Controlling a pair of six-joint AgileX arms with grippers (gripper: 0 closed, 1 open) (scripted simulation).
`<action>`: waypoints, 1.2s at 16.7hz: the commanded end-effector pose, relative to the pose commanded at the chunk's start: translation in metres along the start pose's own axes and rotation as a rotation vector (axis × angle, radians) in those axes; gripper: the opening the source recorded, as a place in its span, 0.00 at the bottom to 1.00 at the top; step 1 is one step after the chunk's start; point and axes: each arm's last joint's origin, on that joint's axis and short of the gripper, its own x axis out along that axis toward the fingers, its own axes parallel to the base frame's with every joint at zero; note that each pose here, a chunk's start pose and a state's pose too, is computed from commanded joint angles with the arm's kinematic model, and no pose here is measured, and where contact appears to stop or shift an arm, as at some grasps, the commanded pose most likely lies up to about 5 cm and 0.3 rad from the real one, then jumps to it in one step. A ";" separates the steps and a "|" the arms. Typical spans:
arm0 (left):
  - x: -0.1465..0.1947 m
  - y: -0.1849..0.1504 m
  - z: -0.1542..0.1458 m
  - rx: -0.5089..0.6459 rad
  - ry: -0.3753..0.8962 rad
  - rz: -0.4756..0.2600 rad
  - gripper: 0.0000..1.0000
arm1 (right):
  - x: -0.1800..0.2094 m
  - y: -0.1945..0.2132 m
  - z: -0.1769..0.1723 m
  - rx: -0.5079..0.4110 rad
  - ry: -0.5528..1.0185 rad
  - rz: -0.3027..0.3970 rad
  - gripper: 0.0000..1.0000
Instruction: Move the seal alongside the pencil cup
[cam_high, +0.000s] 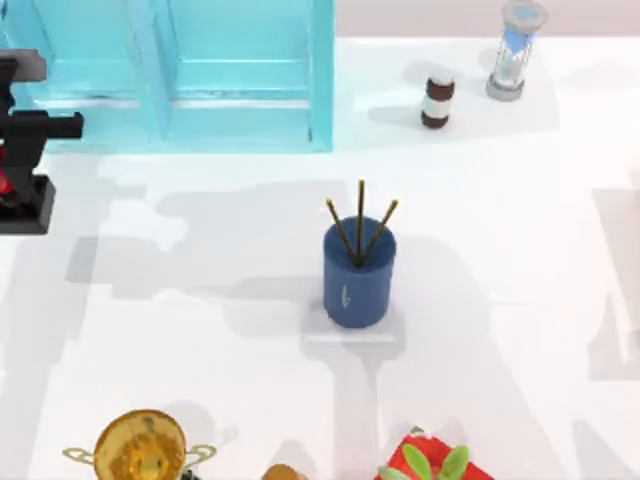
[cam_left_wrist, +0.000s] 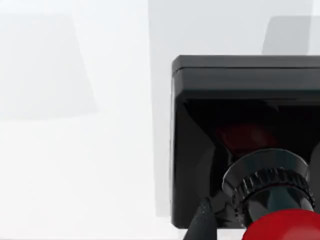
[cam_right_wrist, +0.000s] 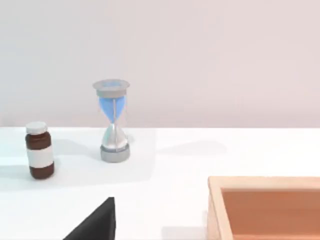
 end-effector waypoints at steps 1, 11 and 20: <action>-0.016 -0.016 -0.002 0.003 0.004 0.001 0.00 | 0.000 0.000 0.000 0.000 0.000 0.000 1.00; -0.064 -0.065 -0.017 0.006 -0.017 0.001 0.00 | 0.000 0.000 0.000 0.000 0.000 0.000 1.00; -0.065 -0.201 -0.067 0.007 -0.096 0.005 0.00 | 0.000 0.000 0.000 0.000 0.000 0.000 1.00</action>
